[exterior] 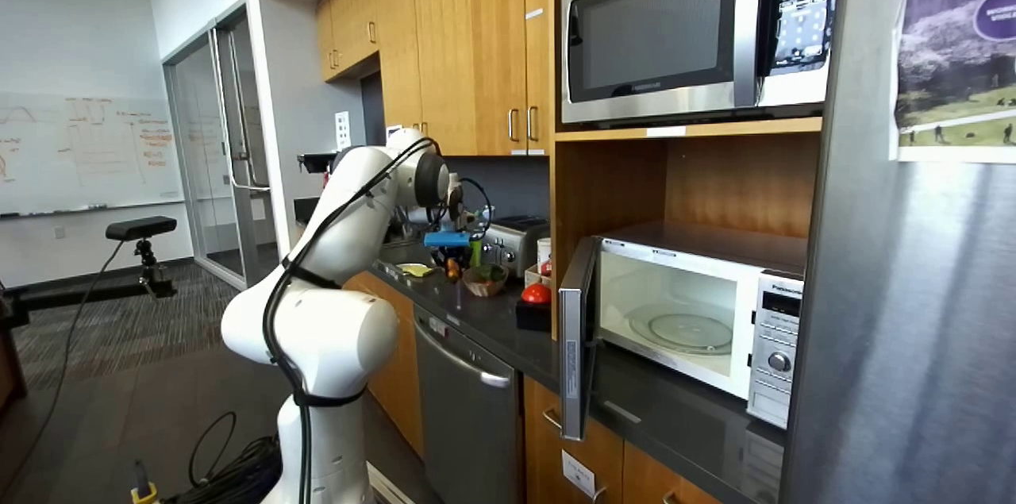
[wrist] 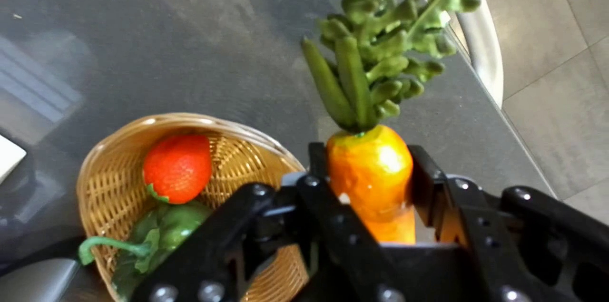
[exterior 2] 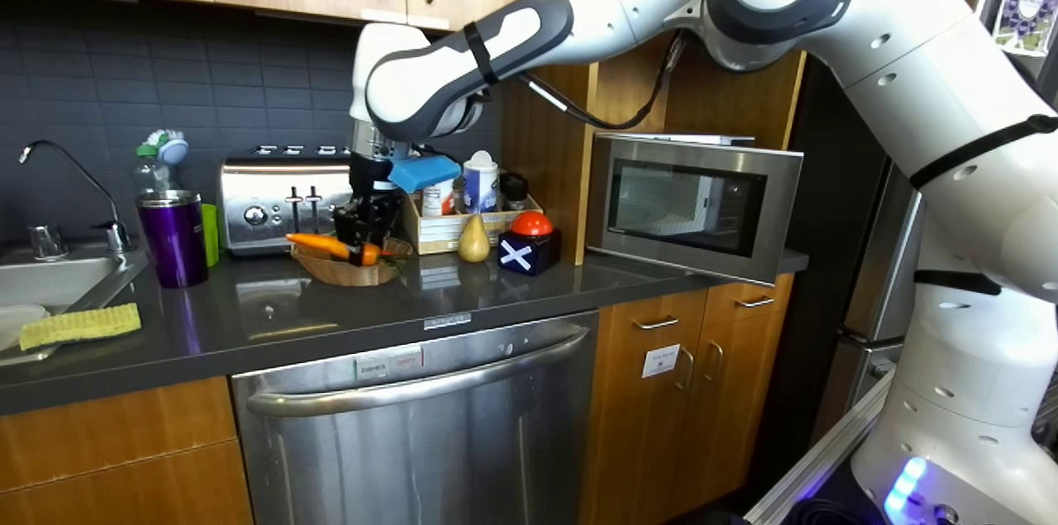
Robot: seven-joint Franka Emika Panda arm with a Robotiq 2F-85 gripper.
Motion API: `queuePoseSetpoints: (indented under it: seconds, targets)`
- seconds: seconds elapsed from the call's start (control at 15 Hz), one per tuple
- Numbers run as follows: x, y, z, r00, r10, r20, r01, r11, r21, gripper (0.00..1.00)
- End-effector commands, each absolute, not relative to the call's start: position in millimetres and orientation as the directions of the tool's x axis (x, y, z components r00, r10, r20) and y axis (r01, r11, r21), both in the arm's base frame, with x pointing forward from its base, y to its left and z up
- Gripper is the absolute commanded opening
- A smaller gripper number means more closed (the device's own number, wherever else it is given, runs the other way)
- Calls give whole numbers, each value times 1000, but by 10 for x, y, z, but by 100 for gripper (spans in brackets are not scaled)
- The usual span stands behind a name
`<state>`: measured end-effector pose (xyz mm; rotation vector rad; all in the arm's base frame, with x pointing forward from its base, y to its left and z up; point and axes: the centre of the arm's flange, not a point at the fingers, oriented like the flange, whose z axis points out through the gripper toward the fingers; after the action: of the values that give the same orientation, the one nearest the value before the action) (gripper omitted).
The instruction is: Put the carrot in the basket
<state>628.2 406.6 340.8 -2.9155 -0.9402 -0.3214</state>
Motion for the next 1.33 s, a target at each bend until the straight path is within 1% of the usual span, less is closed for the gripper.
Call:
queuePoseSetpoints:
  seconds: [0.0, 0.6, 1.27]
  targets:
    - [6315, 4103, 3553, 774, 595, 218, 601, -798, 43, 19]
    - [6797, 3898, 3762, 752, 624, 210, 622, -778, 84, 19]
    - [7271, 3872, 3725, 731, 665, 151, 664, -745, 66, 19]
